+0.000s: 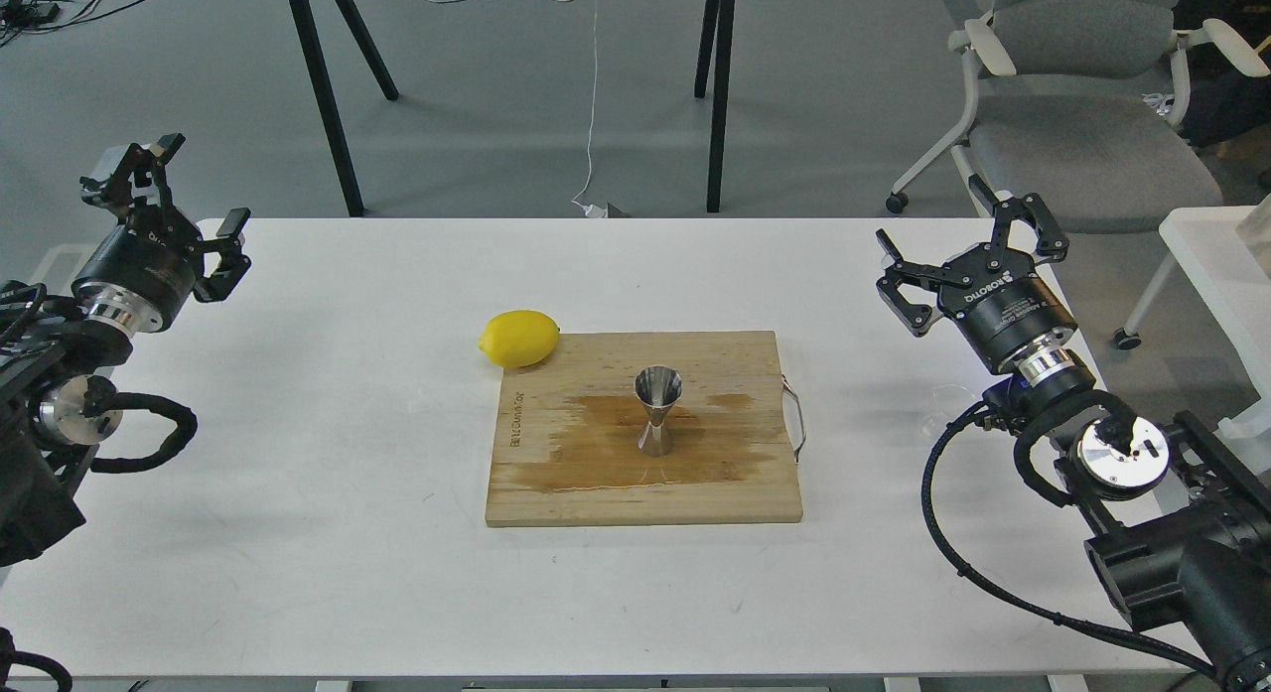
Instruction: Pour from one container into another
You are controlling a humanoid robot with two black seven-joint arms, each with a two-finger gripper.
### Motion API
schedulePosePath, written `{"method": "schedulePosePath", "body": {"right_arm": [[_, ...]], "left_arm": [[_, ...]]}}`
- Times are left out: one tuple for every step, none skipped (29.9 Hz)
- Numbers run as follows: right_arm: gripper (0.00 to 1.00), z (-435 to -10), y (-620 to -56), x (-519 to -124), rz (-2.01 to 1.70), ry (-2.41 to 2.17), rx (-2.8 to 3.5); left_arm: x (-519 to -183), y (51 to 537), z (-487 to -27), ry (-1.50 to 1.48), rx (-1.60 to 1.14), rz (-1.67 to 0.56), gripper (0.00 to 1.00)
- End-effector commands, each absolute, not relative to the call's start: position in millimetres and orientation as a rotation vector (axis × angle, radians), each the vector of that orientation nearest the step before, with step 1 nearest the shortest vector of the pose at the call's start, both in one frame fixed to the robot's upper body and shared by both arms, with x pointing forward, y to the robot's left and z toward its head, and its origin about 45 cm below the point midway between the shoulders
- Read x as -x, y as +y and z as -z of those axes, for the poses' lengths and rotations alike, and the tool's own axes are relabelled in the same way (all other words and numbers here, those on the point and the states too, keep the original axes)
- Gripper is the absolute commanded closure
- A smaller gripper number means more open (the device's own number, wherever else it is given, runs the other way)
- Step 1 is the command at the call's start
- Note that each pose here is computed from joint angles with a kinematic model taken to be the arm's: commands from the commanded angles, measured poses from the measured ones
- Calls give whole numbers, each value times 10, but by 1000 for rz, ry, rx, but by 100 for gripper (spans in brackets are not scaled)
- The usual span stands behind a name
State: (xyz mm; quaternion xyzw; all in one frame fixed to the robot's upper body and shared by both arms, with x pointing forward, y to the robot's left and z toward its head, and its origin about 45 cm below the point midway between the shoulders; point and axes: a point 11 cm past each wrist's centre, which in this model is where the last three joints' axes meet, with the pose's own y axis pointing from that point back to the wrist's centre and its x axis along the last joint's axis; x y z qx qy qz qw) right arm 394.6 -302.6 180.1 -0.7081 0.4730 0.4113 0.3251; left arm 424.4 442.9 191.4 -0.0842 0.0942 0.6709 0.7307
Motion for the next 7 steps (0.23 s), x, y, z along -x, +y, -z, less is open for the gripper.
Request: {"method": "schedulePosePath", "body": {"right_arm": [[1, -1844, -3019, -3973, -1068, 1232, 1860], [1, -1853, -3030, -3980, -1064, 1234, 1858], [1, -1865, -3036, -3986, -1060, 1233, 1856], [1, -1865, -3036, -3986, -1060, 1233, 1856], [1, -1865, -3036, -3986, -1060, 1233, 1856], [1, -1865, -3036, -3986, -1060, 1233, 1856], [1, -1857, -3042, -3986, -1061, 1237, 1854]], "left_arm": [[-4234, 4422, -1885, 213, 182, -1478, 1], [-4238, 4417, -1887, 213, 183, -1477, 1], [-4237, 4422, -1885, 213, 182, -1479, 1], [-4237, 4422, -1885, 213, 182, -1479, 1], [-4242, 4420, -1892, 212, 183, -1478, 1], [-4242, 4420, -1892, 212, 183, -1478, 1], [-4242, 4420, -1892, 212, 183, -1478, 1]]}}
